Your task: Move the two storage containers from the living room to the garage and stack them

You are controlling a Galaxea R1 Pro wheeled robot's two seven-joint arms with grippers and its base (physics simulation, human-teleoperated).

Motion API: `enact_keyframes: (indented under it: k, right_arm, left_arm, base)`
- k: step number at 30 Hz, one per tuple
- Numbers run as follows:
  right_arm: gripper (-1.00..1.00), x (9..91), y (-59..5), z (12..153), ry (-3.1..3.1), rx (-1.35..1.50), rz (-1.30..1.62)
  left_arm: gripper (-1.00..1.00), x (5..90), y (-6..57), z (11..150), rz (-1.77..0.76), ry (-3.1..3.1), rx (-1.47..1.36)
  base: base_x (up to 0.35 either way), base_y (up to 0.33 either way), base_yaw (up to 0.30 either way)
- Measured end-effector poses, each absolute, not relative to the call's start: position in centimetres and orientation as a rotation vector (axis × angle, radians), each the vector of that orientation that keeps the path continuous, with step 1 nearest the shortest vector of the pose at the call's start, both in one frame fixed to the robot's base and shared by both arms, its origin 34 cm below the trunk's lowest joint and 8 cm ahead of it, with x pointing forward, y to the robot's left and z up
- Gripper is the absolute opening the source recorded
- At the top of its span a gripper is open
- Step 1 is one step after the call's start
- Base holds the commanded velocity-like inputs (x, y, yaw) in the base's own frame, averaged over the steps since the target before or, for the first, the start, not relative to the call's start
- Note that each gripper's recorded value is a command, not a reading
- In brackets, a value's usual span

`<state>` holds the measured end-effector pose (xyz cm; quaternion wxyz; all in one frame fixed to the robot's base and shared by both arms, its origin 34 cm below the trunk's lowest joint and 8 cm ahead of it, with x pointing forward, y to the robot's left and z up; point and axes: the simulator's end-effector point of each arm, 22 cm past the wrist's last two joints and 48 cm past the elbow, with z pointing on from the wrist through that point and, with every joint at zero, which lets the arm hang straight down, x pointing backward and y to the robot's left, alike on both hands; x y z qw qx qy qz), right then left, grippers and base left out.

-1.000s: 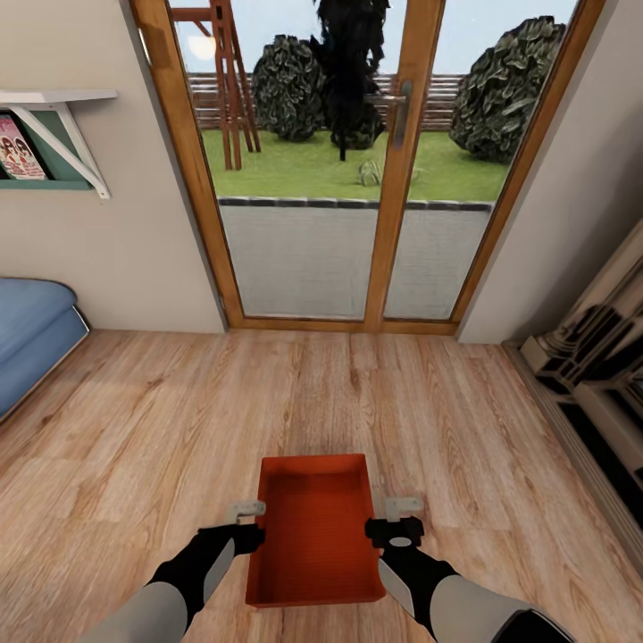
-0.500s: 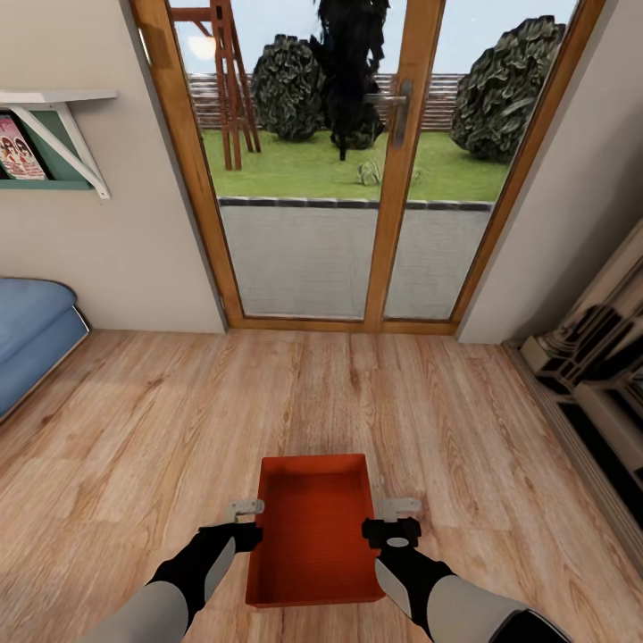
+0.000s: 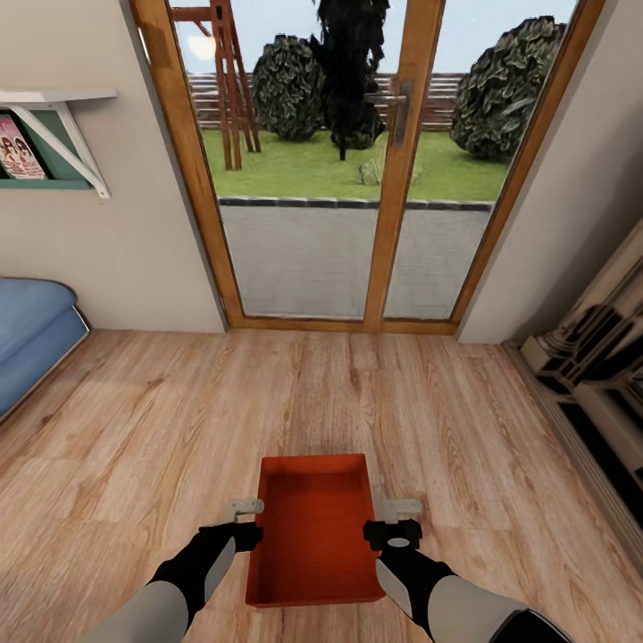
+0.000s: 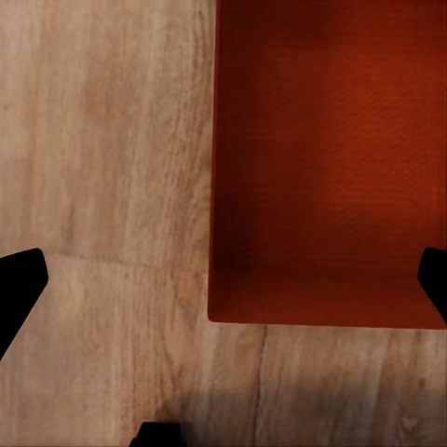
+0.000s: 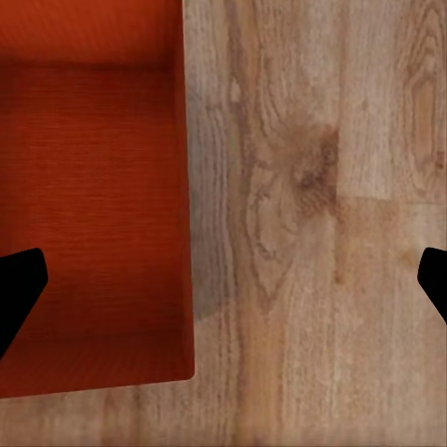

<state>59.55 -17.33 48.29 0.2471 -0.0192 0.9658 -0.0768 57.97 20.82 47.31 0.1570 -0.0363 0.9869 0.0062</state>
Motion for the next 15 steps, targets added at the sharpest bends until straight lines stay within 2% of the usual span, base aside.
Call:
enact_keyframes:
  k: [15]
  right_arm:
    - [1.00,59.6,-17.3,45.8,2.623,-0.047,-0.208]
  left_arm:
    - [1.00,57.8,20.8,44.7,0.017,2.824,-0.104]
  base:
    - [0.000,0.000,0.000]
